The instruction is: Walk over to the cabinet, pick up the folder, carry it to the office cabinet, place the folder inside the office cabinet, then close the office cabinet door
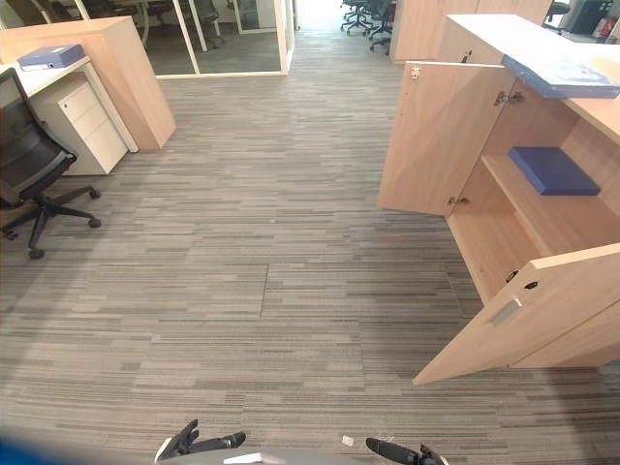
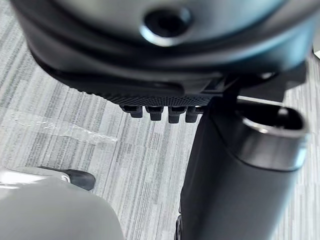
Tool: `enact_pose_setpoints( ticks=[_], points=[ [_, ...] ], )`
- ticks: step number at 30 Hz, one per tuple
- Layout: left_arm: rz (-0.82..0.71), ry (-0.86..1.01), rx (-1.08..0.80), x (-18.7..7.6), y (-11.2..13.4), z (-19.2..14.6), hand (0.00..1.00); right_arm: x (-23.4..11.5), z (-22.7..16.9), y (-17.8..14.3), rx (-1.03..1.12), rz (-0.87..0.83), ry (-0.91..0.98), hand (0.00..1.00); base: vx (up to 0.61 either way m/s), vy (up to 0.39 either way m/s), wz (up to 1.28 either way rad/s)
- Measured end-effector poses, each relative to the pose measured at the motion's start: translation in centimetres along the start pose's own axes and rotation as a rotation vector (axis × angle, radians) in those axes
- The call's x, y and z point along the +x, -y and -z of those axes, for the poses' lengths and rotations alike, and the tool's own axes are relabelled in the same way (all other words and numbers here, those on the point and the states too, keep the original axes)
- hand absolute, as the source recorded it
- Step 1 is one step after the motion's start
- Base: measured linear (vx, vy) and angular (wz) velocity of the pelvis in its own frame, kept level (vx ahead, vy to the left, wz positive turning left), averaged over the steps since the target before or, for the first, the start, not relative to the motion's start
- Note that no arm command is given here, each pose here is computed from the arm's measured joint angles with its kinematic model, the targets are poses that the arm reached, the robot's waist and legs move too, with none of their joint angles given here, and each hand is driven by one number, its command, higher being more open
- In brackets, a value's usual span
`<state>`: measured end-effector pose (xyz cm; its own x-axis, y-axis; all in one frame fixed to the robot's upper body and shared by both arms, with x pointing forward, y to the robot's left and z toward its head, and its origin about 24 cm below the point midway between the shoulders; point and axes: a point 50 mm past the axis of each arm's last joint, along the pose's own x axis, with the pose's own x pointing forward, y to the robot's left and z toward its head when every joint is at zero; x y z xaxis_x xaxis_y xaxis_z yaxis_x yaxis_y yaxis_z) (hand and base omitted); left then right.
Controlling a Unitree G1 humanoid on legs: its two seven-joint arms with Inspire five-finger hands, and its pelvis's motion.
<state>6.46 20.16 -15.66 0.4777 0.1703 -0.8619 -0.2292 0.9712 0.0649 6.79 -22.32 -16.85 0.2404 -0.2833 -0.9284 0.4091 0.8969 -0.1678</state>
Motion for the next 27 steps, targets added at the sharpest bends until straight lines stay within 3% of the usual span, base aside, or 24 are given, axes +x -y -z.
enact_pose_setpoints(
  ticks=[8,18,27],
  points=[
    [0.114,0.05,-0.065,-0.2,1.3,-0.8,1.0,0.0,-0.5,-0.8,0.0,-0.022,0.012,1.0,0.0,0.005,-0.01],
    [0.135,0.106,-0.136,-0.8,3.4,-1.6,1.0,-0.2,-0.6,-2.4,-0.021,-0.048,0.025,1.0,0.0,0.002,-0.01],
    [0.072,0.137,-0.128,-1.4,3.3,-1.6,1.0,-0.5,-1.4,-3.5,-0.267,0.012,0.113,1.0,0.0,0.001,0.0]
  ],
)
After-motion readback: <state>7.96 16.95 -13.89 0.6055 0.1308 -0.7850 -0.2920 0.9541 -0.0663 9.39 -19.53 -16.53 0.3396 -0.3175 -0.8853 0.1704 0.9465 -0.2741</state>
